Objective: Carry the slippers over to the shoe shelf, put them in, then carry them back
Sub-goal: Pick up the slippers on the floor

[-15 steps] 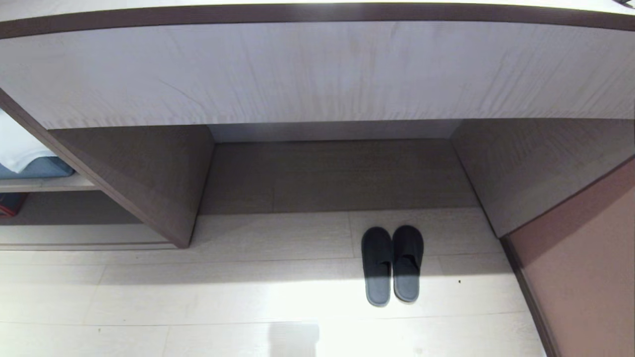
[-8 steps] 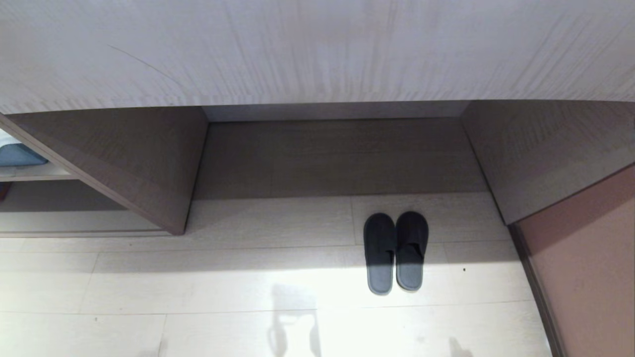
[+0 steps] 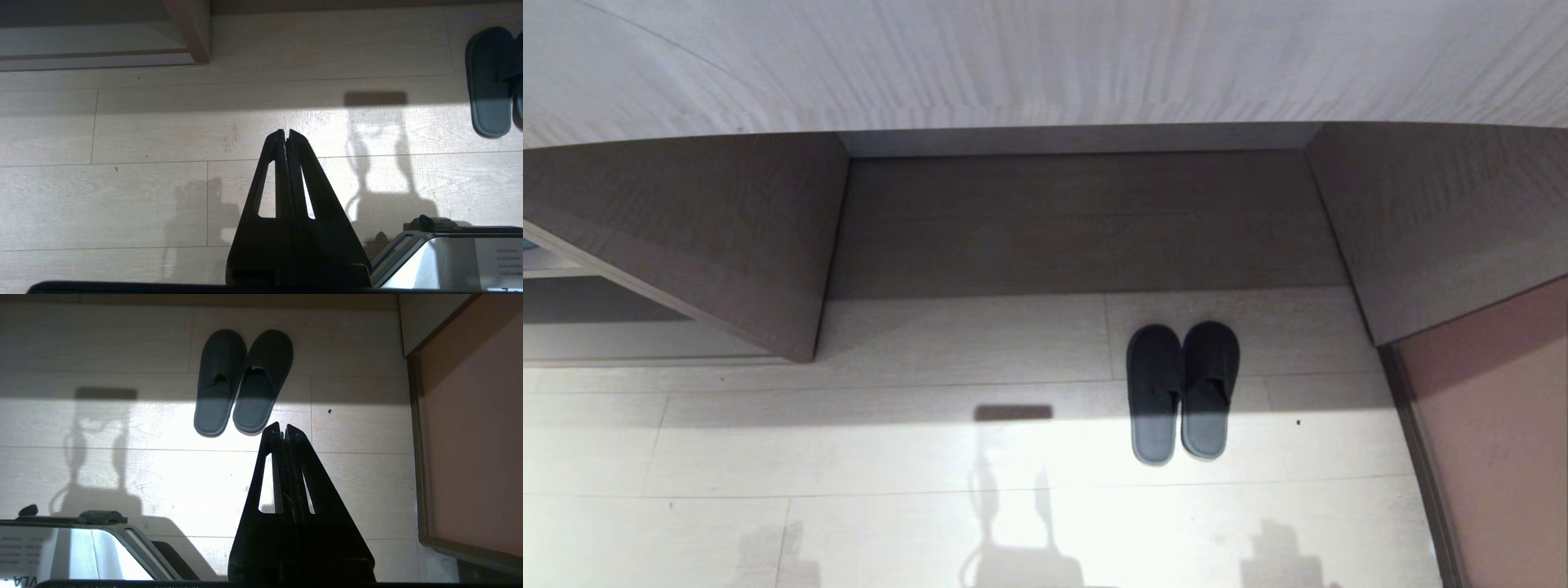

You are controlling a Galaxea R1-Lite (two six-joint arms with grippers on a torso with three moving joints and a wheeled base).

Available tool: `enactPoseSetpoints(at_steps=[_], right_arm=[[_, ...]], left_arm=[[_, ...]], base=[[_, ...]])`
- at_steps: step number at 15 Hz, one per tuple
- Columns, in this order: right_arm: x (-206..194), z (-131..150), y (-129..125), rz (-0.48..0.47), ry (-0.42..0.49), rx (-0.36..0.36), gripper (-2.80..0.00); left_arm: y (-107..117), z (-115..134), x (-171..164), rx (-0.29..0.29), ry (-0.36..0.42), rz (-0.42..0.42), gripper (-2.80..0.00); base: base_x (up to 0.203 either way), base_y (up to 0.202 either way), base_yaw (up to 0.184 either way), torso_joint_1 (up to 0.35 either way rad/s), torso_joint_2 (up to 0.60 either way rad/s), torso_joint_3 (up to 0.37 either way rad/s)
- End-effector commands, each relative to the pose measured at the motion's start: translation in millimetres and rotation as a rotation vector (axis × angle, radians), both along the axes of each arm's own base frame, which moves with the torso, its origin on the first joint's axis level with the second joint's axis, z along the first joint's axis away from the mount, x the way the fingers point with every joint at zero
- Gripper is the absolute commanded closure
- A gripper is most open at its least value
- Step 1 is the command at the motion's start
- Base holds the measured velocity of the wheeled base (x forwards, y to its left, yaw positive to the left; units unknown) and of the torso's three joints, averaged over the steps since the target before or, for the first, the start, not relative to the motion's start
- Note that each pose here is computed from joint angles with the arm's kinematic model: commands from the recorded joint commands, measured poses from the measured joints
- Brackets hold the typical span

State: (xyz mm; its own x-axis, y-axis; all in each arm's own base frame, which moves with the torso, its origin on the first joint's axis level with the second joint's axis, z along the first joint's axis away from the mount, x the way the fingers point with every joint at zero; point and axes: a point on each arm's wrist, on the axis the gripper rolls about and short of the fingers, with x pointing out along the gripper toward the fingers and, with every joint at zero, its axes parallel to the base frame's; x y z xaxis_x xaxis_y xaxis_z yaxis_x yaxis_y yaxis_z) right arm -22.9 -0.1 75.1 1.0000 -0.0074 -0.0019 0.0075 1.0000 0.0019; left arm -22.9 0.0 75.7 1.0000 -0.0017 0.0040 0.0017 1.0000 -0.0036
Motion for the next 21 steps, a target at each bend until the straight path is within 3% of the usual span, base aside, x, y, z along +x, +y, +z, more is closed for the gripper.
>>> enactPoseSetpoints(at_steps=[1,21], right_arm=[[0.1,0.0,0.0,0.000,0.001,-0.001,0.00],[0.1,0.0,0.0,0.000,0.001,-0.007,0.00]], left_arm=[[0.0,0.1,0.1,-0.001,0.001,0.000,0.00],[0.0,0.1,0.1,0.000,0.001,0.000,0.00]], base=[[0.000,0.000,0.000,-0.007,0.01,-0.203],[0.000,0.000,0.000,0.000,0.00,-0.198]])
